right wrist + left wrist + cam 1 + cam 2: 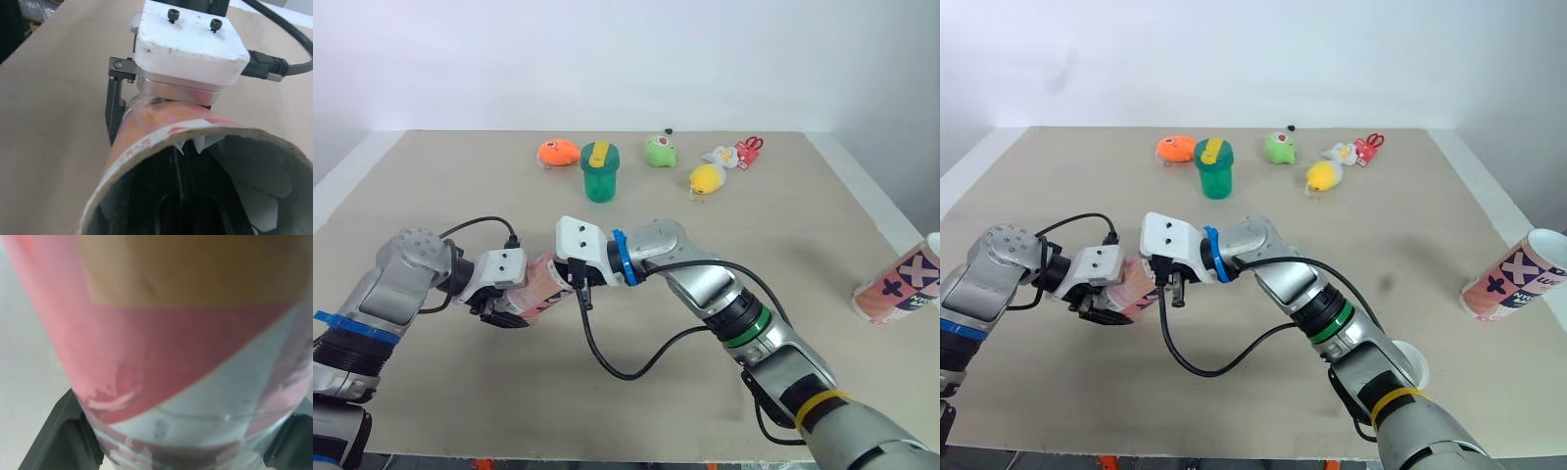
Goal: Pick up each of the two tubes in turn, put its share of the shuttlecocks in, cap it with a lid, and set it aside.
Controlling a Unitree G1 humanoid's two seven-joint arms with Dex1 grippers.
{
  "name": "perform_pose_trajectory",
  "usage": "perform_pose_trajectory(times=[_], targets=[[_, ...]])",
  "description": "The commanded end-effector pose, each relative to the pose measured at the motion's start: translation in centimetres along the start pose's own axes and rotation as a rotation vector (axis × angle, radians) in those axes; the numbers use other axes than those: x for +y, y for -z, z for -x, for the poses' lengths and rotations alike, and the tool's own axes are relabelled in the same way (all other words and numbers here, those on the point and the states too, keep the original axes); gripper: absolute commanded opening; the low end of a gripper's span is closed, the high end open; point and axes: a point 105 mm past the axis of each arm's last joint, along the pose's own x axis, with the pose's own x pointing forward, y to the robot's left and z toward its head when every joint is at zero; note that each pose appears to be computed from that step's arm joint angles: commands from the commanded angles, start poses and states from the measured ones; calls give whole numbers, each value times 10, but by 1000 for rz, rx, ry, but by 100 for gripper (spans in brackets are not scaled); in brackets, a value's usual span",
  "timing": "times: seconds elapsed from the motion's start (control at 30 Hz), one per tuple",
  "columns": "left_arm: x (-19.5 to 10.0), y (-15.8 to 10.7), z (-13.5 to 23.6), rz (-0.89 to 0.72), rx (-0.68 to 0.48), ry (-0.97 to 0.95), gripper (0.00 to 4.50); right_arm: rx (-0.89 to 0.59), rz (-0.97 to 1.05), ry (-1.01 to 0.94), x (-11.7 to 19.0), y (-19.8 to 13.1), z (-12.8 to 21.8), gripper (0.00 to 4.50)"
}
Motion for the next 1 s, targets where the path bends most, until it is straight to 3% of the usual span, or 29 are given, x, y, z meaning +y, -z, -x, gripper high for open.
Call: perform_pose_trajectory(times=[0.03, 0.43, 0.6, 0.73, 0.93, 1.0], targets=[[-14, -5, -17, -13, -26, 62, 335, -105, 31, -42, 6, -32, 25, 5], [-10, -14, -13, -32, -68, 34, 335, -93, -26, 104, -10, -34, 107, 5], [8, -64, -9, -84, -371, -80, 335, -143, -113, 177, -1, -34, 161, 5], [13, -93, -15, -89, -573, -166, 335, -14, -214, 224, 19, -9, 197, 133], [13, -123, -43, 2, -821, -284, 335, 268, -332, 325, 46, 39, 252, 440], [7, -126, -65, 45, -838, -302, 335, 387, -365, 361, 55, 60, 271, 447]])
